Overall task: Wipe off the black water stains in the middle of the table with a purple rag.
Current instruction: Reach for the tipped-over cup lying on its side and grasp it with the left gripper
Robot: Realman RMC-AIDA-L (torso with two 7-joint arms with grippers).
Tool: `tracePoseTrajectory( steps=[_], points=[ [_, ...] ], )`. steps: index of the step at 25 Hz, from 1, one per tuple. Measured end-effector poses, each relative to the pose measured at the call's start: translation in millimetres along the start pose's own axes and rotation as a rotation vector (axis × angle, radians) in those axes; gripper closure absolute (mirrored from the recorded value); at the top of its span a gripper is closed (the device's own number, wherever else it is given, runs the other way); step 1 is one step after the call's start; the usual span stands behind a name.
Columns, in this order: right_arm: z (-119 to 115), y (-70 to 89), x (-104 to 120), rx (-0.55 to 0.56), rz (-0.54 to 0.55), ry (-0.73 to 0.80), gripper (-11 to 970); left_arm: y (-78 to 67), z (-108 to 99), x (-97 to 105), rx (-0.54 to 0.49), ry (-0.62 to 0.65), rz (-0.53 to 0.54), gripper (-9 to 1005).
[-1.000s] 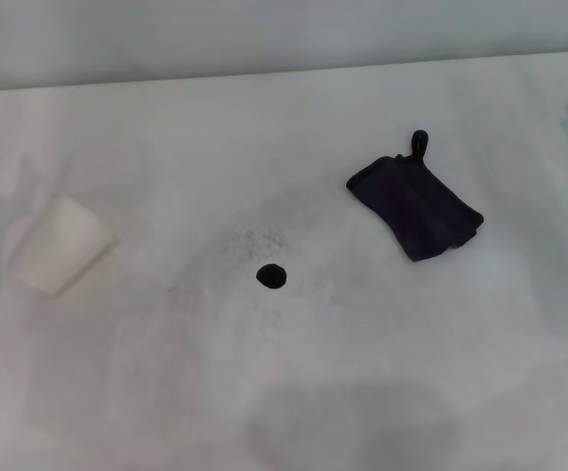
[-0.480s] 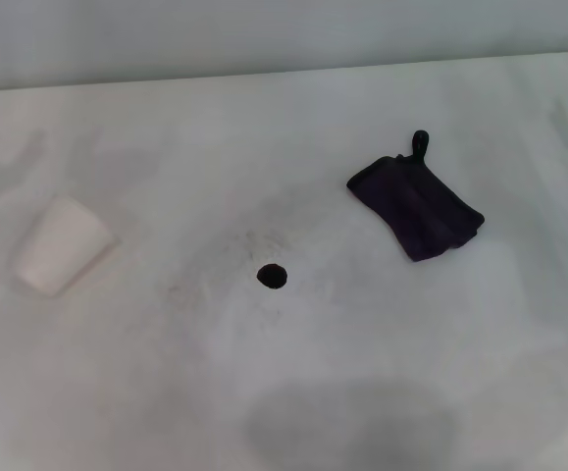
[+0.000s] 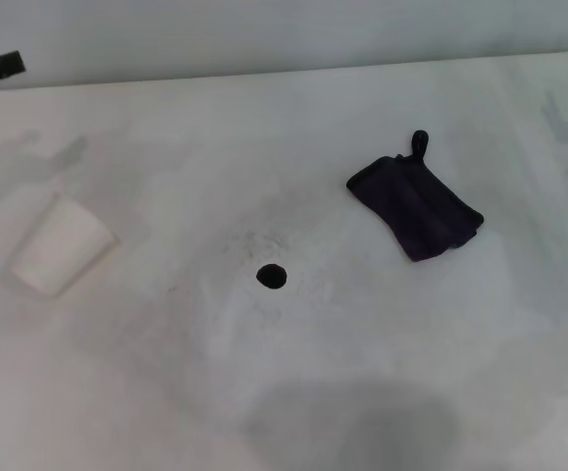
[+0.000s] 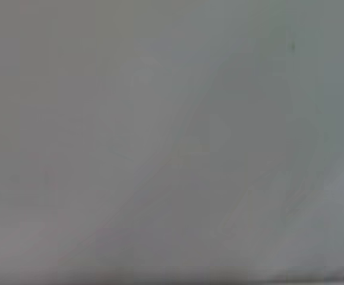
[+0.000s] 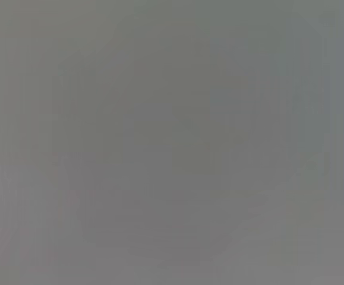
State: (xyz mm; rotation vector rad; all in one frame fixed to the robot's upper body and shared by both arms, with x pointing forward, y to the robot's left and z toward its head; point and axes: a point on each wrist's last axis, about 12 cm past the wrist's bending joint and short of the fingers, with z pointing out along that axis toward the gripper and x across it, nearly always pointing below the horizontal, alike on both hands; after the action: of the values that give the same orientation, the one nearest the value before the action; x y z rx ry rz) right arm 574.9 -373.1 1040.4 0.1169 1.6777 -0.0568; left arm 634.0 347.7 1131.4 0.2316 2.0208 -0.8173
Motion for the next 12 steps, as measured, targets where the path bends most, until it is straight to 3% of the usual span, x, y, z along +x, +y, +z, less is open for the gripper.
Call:
tracePoseTrajectory(
  steps=[5, 12],
  points=[
    [2, 1.6, -2, -0.004, -0.001, -0.004, 87, -9.7, -18, -28, 0.005, 0.010, 0.104, 119],
    [3, -1.4, -3, 0.002, -0.004, -0.002, 86, -10.3, -38, -42, 0.011, 0.095, 0.129, 118]
  ],
)
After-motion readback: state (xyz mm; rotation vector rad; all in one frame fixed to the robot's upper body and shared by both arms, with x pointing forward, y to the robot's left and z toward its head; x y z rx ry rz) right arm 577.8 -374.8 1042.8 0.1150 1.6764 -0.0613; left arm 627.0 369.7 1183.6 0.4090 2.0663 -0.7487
